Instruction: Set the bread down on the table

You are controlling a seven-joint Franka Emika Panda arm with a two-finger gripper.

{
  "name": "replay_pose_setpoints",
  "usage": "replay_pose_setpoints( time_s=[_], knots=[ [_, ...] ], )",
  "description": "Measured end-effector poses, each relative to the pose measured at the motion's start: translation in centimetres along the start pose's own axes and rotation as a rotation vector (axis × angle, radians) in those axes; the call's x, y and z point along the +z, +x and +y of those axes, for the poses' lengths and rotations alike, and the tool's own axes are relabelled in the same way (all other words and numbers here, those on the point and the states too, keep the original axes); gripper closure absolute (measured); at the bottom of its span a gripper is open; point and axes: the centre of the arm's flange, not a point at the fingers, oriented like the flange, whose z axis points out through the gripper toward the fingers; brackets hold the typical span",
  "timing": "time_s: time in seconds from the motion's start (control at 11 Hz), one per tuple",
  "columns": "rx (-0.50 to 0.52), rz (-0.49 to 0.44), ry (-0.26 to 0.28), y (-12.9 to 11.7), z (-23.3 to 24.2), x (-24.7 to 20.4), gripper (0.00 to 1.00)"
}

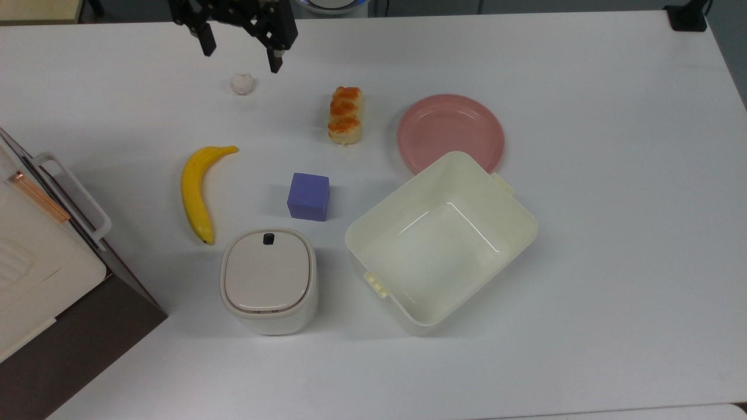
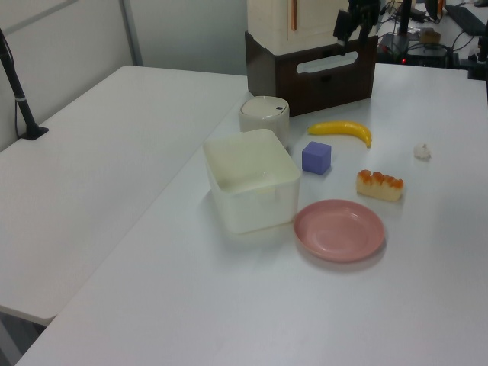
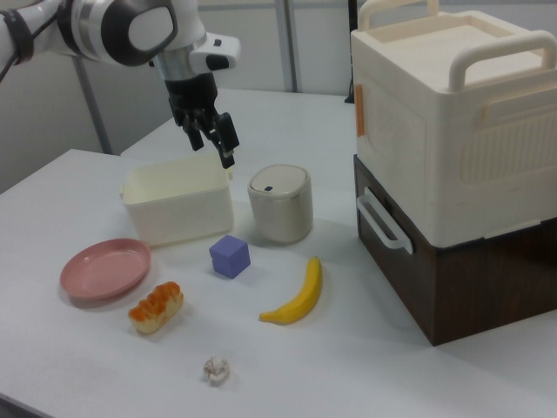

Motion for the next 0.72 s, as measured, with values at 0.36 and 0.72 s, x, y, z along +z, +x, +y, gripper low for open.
replay_pose_setpoints(
  time_s=[0.36, 0.72],
  knots=[
    [0.025, -0.05, -0.015, 0.89, 0.35, -0.51, 0.0],
    [0.024, -0.049, -0.02, 0.96, 0.35, -0.58, 0.0]
  ],
)
